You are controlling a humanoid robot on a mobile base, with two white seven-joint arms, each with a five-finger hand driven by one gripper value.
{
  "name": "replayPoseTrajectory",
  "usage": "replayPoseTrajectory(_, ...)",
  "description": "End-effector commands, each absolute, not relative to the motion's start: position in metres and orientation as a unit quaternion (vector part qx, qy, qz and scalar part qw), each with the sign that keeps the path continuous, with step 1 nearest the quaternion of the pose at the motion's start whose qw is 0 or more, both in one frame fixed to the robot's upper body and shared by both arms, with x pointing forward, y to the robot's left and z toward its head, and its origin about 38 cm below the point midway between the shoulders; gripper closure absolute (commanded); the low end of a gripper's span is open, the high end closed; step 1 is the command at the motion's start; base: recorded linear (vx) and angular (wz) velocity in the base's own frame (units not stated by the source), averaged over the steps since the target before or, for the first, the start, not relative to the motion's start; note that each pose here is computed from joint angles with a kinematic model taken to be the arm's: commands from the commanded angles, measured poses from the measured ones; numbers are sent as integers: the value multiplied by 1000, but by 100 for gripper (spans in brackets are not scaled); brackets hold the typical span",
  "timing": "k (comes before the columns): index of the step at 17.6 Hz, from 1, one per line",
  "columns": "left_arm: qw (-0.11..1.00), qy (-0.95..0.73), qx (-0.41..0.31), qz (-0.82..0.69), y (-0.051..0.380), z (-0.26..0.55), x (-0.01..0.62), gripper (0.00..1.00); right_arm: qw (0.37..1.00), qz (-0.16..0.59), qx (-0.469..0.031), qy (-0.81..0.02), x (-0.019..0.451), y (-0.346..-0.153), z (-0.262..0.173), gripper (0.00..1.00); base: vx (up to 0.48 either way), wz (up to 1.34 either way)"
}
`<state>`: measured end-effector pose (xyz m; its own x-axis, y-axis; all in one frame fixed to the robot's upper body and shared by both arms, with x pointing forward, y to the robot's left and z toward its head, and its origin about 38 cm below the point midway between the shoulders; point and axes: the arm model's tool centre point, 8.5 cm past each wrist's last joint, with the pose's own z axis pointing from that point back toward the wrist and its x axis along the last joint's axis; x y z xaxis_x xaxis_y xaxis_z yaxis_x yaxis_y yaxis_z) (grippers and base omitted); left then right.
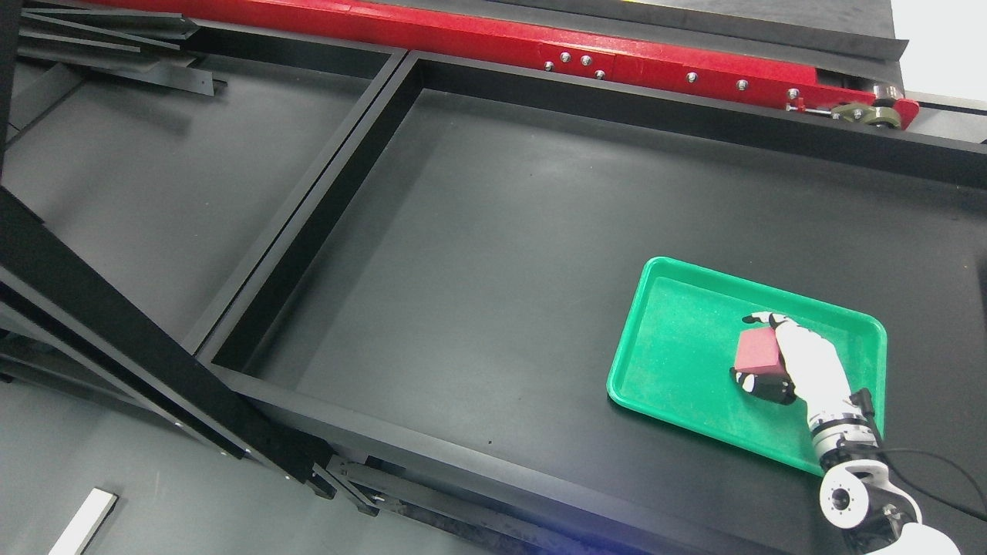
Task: Pick pink block from left shelf to tray
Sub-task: 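Close the right hand around the pink block and lift it, then turn away from the shelf toward the blue tray, holding the block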
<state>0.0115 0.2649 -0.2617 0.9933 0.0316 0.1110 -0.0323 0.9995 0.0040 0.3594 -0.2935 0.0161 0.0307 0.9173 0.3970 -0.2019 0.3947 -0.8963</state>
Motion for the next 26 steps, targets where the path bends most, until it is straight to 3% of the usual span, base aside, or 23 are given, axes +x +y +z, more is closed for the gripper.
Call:
replayPoseTrajectory(1, 997, -77, 11, 13, 276, -260, 34, 0, 635, 425, -348, -544, 364, -309, 26, 94, 0, 0)
replayPoseTrajectory(6, 997, -76, 11, 13, 276, -260, 33, 0, 616, 424, -343, -568, 374, -304, 37, 98, 0, 0)
replayPoseTrajectory(12, 997, -76, 11, 13, 276, -260, 33, 0, 505, 391, -337, -691, 371, -271, 84, 96, 0, 0)
replayPoseTrajectory(17, 997, -76, 11, 13, 276, -260, 33, 0, 452, 348, -308, -761, 345, -267, 109, 95, 0, 0)
replayPoseTrajectory(26, 997, -76, 11, 13, 276, -260, 33, 0, 450, 347, -294, -769, 333, -263, 106, 93, -22, 55)
